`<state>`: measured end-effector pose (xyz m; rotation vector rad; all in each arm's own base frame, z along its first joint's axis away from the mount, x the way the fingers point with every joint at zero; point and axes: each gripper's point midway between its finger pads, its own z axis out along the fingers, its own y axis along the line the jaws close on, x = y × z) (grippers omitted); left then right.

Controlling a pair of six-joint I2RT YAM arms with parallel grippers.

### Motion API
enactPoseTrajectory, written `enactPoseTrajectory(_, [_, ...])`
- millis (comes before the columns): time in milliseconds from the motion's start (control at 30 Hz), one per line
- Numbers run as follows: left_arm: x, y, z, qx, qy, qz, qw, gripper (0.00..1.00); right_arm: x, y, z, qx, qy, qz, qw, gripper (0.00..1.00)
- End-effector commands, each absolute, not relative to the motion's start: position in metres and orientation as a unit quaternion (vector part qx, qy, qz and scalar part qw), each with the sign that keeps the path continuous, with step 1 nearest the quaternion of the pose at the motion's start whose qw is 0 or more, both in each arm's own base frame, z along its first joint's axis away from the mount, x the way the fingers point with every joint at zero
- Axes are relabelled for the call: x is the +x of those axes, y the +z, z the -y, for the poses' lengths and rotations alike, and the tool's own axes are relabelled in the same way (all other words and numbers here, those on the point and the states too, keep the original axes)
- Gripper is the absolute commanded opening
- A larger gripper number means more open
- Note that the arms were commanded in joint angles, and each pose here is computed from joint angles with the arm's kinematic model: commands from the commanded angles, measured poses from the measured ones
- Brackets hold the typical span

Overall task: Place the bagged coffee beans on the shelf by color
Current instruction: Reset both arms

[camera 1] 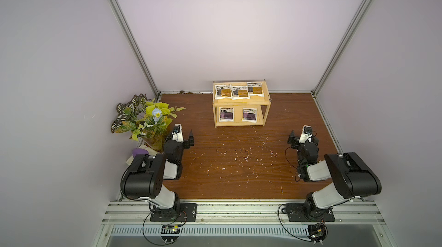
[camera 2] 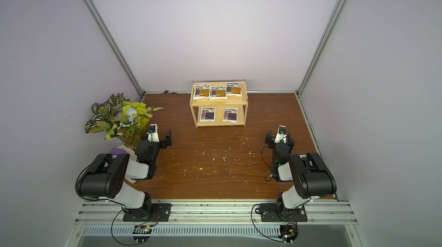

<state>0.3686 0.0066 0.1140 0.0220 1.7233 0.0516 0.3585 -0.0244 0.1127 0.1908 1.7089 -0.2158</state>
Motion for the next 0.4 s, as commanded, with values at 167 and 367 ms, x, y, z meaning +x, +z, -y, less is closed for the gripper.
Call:
enactPoseTrajectory(167, [0.3718, 0.1232, -0.0064, 0.015, 0.019, -0.748, 0.663, 1.0, 0.3661, 0.127, 0.0212, 0.085, -0.08, -0.735, 0.668, 1.0])
enactPoseTrajectory(367, [0.3713, 0.1227, -0.0071, 0.014, 0.02, -0.749, 0.662, 0.99, 0.3634, 0.1293, 0.0217, 0.084, -0.079, -0.732, 0.672, 0.99])
